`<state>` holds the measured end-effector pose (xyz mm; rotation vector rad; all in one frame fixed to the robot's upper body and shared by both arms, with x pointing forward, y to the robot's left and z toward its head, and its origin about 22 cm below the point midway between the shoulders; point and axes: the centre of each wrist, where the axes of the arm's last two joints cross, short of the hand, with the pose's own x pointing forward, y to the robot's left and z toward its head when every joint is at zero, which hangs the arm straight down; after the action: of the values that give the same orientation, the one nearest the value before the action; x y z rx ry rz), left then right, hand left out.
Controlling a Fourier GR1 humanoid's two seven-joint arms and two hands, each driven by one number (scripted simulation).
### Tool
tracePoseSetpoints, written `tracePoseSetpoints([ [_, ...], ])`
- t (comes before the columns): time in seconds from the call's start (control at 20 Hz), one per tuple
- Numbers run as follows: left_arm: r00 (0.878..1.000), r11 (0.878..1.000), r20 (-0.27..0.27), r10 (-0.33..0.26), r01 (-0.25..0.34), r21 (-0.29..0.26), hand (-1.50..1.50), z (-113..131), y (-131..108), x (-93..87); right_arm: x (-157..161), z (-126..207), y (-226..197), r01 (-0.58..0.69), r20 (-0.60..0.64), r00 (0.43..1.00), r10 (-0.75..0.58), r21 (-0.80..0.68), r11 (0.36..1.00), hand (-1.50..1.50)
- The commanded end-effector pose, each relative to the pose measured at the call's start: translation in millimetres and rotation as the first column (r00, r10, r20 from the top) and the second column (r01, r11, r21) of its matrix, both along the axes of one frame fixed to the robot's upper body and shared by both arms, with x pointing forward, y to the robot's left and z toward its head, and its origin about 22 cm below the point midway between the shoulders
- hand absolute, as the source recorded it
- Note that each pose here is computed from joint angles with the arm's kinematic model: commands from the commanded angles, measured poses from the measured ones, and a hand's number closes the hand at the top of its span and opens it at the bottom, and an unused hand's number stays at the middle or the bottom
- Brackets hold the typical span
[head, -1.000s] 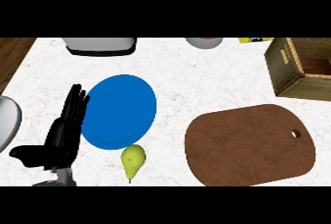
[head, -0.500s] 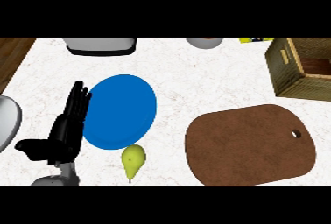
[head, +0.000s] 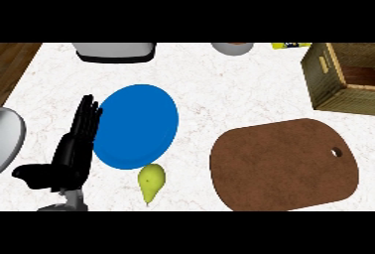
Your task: Pick the squash from the cutting board and place it in the basket
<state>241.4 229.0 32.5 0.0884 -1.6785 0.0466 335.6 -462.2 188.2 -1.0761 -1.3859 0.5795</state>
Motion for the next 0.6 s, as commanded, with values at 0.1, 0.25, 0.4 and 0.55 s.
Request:
tracePoseSetpoints([
  [0.1, 1.0, 1.0, 0.007, -0.004, 0.004, -0.003, 0.0, 8.2, 11.6, 1.1, 1.9, -38.3, -16.9, 0.014, -0.013, 1.0, -0.014, 0.011, 1.0, 1.5],
  [0.25, 1.0, 1.0, 0.008, 0.0, 0.0, -0.006, 0.0, -1.3, -12.0, -4.1, 8.6, -37.9, -18.6, 0.002, -0.005, 1.0, -0.002, 0.053, 0.999, 1.5],
  [0.4, 1.0, 1.0, 0.005, 0.012, -0.012, -0.01, 0.0, -1.0, 7.0, 15.7, 3.2, -47.0, -27.2, 0.1, 0.004, 0.995, -0.101, 0.076, 0.992, 1.5],
  [0.55, 1.0, 1.0, 0.004, -0.025, 0.025, -0.001, 0.0, -11.1, -2.7, -9.1, 13.8, -42.6, -31.2, 0.12, -0.042, 0.992, -0.116, 0.088, 0.989, 1.5],
])
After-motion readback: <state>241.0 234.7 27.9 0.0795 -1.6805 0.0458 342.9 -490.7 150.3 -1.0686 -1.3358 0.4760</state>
